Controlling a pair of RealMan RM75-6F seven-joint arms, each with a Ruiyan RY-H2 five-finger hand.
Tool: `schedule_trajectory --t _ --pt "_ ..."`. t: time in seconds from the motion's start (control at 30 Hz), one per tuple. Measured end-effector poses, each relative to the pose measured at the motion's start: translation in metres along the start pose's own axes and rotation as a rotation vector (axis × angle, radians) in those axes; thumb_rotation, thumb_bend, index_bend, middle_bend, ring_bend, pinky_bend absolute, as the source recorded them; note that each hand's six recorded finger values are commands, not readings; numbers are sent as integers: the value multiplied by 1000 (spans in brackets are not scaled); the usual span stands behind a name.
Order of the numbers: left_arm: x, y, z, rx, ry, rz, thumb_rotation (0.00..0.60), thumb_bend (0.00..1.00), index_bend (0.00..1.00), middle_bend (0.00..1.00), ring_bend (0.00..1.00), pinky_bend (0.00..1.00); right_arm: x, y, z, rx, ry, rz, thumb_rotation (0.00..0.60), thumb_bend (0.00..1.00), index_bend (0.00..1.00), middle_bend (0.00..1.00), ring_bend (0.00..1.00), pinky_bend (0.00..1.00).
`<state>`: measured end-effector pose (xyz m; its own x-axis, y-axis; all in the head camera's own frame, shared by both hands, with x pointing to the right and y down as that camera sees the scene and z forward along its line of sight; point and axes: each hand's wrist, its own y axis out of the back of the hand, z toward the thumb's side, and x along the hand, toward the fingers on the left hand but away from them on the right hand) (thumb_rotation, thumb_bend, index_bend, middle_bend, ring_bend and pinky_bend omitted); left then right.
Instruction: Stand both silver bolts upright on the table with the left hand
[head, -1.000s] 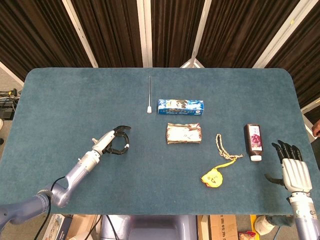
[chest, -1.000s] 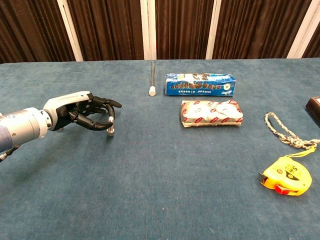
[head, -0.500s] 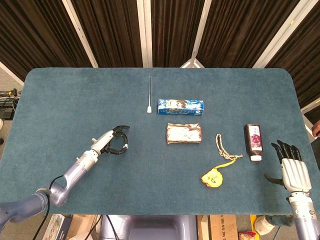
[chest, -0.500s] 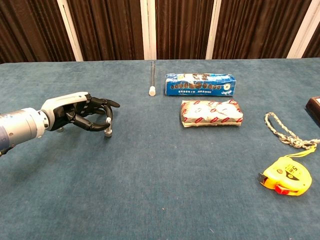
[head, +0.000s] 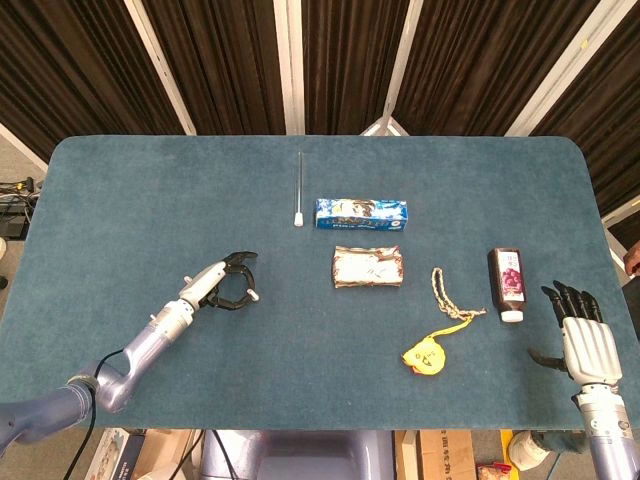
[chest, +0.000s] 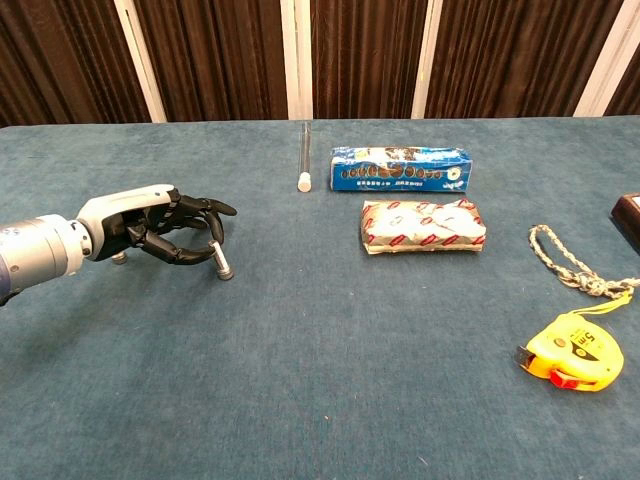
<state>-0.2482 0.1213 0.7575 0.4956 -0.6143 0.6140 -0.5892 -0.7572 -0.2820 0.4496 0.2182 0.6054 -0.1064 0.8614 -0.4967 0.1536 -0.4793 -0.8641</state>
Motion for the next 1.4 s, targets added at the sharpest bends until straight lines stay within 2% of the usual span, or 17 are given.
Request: schedule_trajectory --t 0.3,0.53,0.73,0.9,1.03,1.13,1.27,1.37,1.4 --pt "-1 1 7 10 -19 -1 600 487 466 61 0 0 0 1 0 -1 1 -4 600 154 153 91 57 0" --pt "-9 13 28 21 -77 19 600 486 463 59 0 0 0 1 2 -5 5 -5 600 153 158 91 57 0" --pt "-19 27 61 38 -150 41 600 486 455 65 0 0 2 3 3 -7 9 -12 600 153 158 91 57 0" --pt "-31 47 103 78 -252 110 600 486 436 75 0 0 2 3 3 -9 6 -15 600 153 158 91 57 0" --pt "-44 66 119 221 -290 201 600 486 424 69 0 0 2 3 2 -9 3 -12 600 153 158 91 57 0" --pt "-61 81 124 388 -276 288 600 486 423 79 0 0 2 3 1 -6 2 -11 600 154 158 91 57 0" --pt "-103 103 121 636 -186 437 600 483 421 87 0 0 2 3 3 -1 8 -12 600 154 158 91 57 0" --pt "-151 115 116 742 -75 553 600 483 413 88 0 0 2 3 6 5 24 -17 600 153 158 91 57 0" --pt "-159 116 115 752 -56 568 600 483 401 88 0 0 2 4 7 7 29 -20 600 153 158 91 57 0"
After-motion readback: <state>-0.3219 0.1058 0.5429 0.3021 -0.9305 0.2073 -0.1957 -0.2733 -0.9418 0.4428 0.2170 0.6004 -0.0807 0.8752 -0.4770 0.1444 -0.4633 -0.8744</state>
